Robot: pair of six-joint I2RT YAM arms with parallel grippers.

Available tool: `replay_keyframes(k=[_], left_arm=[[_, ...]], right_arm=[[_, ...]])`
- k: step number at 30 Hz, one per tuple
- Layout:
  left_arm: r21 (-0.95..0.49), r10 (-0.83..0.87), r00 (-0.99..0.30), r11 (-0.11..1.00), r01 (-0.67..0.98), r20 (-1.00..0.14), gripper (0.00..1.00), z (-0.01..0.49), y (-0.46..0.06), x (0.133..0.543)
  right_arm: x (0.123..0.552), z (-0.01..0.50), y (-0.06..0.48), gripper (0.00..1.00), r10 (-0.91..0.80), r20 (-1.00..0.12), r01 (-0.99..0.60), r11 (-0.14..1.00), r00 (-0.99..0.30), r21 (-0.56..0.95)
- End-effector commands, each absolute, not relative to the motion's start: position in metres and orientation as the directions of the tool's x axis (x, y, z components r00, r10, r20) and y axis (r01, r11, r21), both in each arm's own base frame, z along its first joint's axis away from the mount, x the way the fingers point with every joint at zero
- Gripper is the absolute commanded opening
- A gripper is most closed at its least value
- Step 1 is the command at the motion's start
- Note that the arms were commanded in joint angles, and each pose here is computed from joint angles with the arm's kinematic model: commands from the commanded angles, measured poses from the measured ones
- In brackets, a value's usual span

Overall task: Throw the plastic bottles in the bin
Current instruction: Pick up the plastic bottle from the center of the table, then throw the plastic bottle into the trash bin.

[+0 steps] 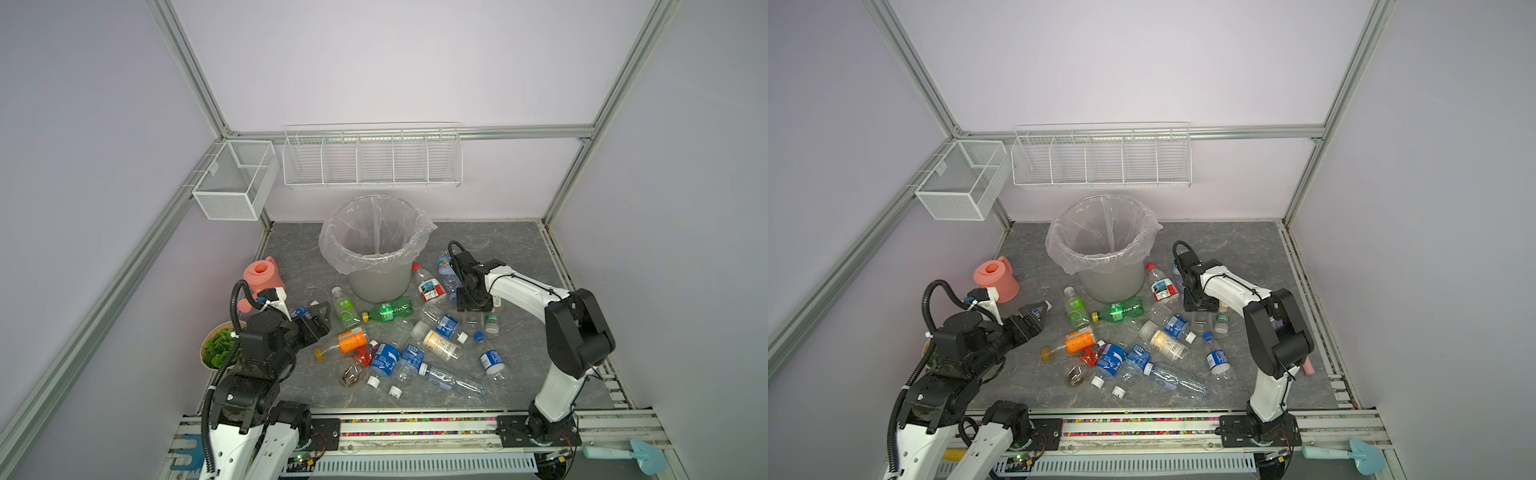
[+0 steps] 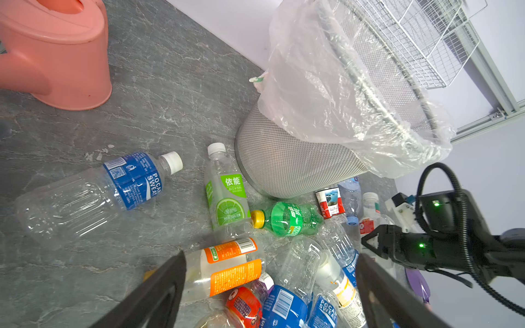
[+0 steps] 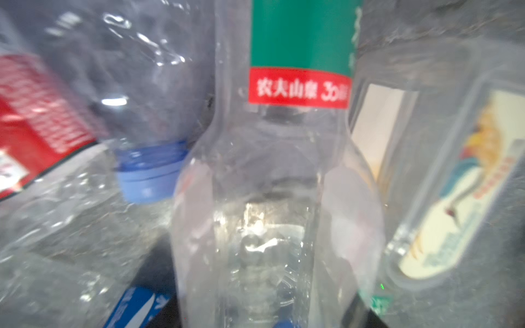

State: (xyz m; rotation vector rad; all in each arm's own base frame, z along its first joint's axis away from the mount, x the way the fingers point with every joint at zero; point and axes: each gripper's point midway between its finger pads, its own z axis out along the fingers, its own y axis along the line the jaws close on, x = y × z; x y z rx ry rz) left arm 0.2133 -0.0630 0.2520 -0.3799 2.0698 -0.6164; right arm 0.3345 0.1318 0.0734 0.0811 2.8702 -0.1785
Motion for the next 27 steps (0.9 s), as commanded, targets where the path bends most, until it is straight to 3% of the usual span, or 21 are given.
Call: replay_keyframes(k=[1, 7, 13, 17, 21, 27], left_arm=[[-0.549, -0.473, -0.521, 0.836, -0.010, -0.711, 0.92, 0.265, -0.061, 0.206], [-0.554, -0.472, -0.517, 0.832, 0.007, -0.714, 0.92, 0.269, -0.063, 0.206], [-0.586, -0.489, -0.515, 0.810, 0.032, -0.704, 0.92, 0.271, -0.069, 0.207], [-0.589, -0.493, -0.514, 0.807, 0.032, -0.702, 0.92, 0.271, -0.069, 0.205], [-0.598, -0.504, -0.504, 0.801, 0.033, -0.701, 0.92, 0.273, -0.068, 0.204], [-0.603, -0.509, -0.497, 0.797, 0.035, -0.703, 0.92, 0.277, -0.067, 0.201]], right_arm=[[0.340, 0.142, 0.120, 0.50, 0.045, -0.402, 0.105, 0.986, -0.915, -0.129], [0.337, 0.250, 0.119, 0.50, 0.022, -0.599, 0.071, 0.996, -0.801, -0.059], [0.334, 0.408, 0.142, 0.49, 0.070, -0.856, -0.101, 0.985, -0.513, 0.141], [0.328, 0.487, 0.159, 0.49, 0.157, -0.924, -0.239, 0.938, -0.349, 0.249], [0.341, 0.525, 0.185, 0.48, 0.246, -0.936, -0.347, 0.880, -0.251, 0.325], [0.382, 0.520, 0.262, 0.46, 0.231, -0.920, -0.468, 0.806, -0.316, 0.363]])
